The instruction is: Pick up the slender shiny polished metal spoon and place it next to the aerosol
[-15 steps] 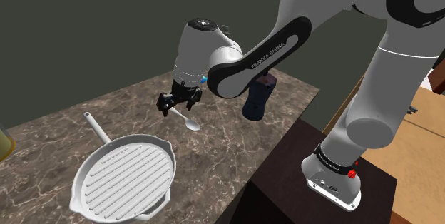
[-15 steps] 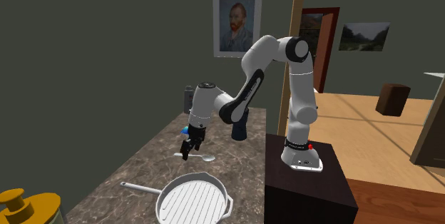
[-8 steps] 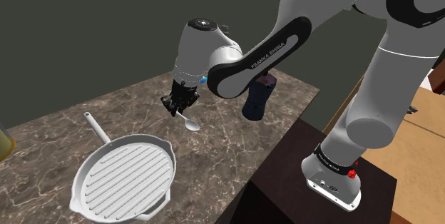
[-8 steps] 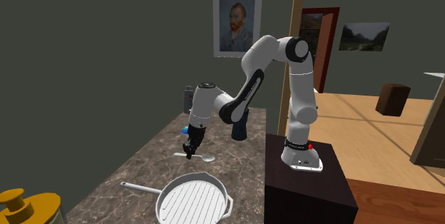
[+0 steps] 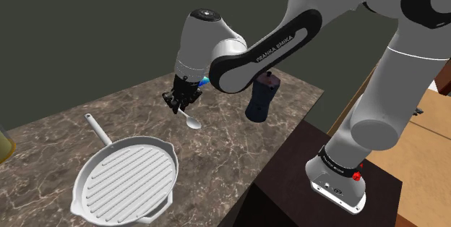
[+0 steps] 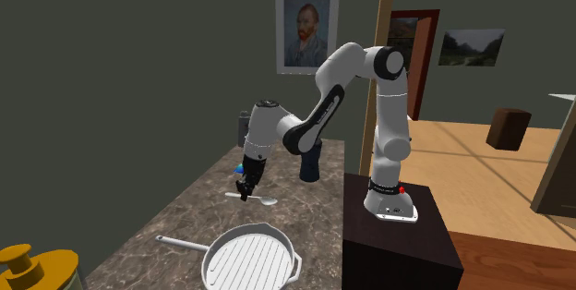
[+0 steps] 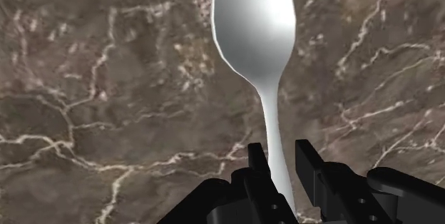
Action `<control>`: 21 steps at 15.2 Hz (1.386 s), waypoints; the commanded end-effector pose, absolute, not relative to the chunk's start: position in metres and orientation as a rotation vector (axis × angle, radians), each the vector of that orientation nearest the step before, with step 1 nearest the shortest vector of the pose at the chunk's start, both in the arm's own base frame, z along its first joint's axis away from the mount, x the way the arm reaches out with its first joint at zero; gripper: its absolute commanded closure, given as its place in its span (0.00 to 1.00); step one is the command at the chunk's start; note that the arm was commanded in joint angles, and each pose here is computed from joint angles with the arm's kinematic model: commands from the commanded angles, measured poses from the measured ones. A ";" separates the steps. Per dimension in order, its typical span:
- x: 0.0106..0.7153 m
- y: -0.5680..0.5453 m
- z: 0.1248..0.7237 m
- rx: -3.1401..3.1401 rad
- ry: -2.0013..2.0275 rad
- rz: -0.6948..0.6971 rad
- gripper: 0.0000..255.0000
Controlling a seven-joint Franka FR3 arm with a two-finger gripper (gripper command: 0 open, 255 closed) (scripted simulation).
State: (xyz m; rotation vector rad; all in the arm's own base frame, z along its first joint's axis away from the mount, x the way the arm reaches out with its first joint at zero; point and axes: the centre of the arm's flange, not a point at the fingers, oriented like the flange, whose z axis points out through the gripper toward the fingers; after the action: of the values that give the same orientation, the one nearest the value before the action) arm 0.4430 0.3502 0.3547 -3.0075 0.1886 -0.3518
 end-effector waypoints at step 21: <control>0.443 0.349 0.470 -3.008 0.189 -0.351 1.00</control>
State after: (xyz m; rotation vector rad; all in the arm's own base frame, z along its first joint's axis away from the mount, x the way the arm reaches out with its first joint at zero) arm 0.4432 0.3497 0.4651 -3.0072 0.1890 -0.3521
